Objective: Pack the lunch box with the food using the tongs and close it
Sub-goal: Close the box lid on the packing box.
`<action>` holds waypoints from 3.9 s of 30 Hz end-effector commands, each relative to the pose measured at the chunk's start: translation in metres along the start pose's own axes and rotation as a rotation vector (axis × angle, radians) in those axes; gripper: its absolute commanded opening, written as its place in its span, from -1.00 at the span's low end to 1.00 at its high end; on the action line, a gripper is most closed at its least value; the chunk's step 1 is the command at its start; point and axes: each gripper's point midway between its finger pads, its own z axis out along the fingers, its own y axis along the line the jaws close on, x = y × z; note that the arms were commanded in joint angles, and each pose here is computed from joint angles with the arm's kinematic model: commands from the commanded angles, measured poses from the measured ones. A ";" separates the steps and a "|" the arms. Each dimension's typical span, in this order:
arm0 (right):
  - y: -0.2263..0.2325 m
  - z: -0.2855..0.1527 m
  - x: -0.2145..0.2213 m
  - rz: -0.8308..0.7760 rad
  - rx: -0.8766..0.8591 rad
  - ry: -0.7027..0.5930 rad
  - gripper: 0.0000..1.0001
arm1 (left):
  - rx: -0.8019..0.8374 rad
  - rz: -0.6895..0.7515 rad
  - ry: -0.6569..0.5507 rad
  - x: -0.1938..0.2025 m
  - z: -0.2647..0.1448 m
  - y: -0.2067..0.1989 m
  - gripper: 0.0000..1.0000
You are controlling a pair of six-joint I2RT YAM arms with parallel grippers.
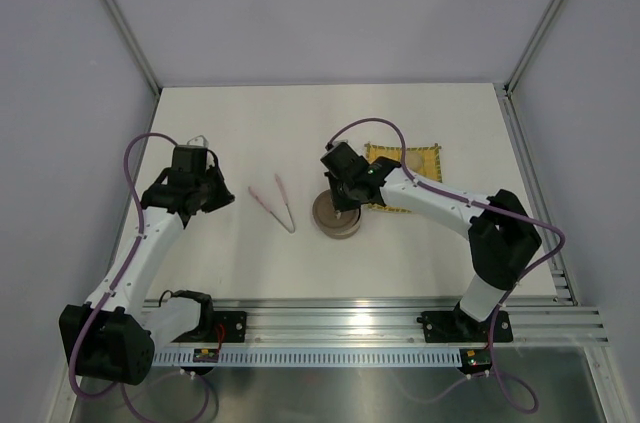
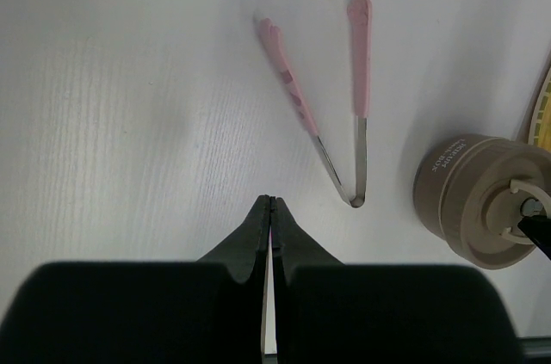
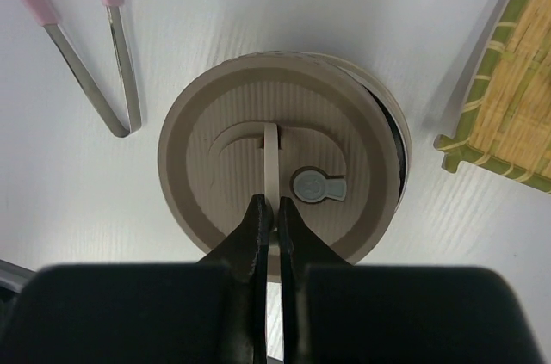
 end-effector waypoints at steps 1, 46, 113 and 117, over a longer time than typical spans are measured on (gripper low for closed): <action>0.009 0.004 -0.006 0.019 -0.005 -0.021 -1.00 | 0.039 0.000 -0.022 -0.007 0.000 -0.008 -1.00; -0.010 0.014 0.006 -0.042 0.159 -0.011 -1.00 | 0.047 0.001 -0.021 -0.010 0.000 -0.011 -1.00; 0.002 -0.001 0.036 -0.122 0.241 -0.090 -1.00 | 0.060 -0.006 -0.017 -0.004 0.001 -0.010 -1.00; 0.009 0.027 0.057 -0.094 0.182 -0.058 -1.00 | 0.062 -0.008 -0.014 -0.003 0.002 -0.010 -1.00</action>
